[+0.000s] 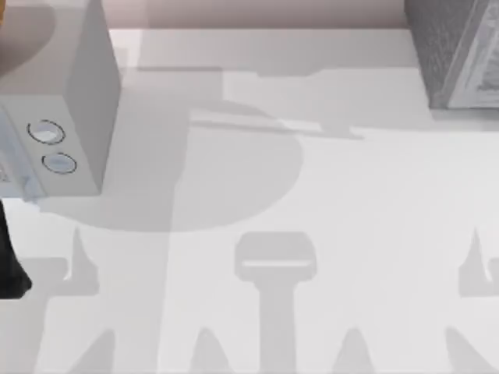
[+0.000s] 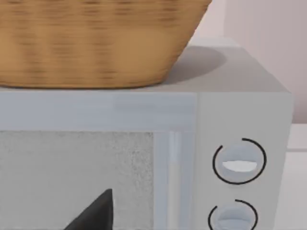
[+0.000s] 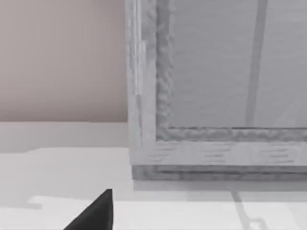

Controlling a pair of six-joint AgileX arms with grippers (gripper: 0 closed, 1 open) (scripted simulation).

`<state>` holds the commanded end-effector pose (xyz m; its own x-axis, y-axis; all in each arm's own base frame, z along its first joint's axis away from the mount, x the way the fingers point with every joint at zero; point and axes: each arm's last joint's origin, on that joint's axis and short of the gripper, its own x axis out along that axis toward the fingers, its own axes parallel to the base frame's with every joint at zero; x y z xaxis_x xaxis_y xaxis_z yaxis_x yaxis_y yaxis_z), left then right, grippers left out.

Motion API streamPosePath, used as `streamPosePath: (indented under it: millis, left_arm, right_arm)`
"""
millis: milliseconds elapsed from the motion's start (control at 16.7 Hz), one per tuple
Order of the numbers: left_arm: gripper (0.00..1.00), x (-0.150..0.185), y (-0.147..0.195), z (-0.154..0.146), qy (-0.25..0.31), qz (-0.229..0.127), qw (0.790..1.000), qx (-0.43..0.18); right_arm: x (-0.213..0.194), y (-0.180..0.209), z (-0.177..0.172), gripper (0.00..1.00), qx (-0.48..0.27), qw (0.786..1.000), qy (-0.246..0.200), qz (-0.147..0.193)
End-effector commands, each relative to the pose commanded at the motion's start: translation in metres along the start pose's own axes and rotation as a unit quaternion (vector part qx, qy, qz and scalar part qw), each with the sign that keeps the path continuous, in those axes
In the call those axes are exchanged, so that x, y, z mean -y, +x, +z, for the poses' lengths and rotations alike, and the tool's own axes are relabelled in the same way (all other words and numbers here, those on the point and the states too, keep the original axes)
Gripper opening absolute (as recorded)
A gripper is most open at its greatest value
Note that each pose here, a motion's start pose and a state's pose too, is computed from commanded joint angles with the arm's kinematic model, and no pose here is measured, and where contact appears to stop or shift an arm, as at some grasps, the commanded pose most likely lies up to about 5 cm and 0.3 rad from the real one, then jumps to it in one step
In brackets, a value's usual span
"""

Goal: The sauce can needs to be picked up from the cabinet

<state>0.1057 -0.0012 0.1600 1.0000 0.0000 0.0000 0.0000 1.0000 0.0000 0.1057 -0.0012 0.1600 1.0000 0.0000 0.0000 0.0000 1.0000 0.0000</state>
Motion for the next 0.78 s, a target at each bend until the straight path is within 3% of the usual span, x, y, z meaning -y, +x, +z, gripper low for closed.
streamPosePath:
  millis: [180, 360, 780]
  left_arm:
    - [1.00, 0.000, 0.000, 0.000, 0.000, 0.000, 1.000, 0.000]
    - [1.00, 0.000, 0.000, 0.000, 0.000, 0.000, 1.000, 0.000]
    - [1.00, 0.000, 0.000, 0.000, 0.000, 0.000, 1.000, 0.000]
  right_arm:
    - [0.000, 0.000, 0.003, 1.00, 0.000, 1.000, 0.000, 0.000]
    - [-0.001, 0.000, 0.027, 1.00, -0.001, 1.000, 0.001, -0.001]
    - [-0.009, 0.022, 0.164, 1.00, -0.002, 1.000, 0.000, 0.004]
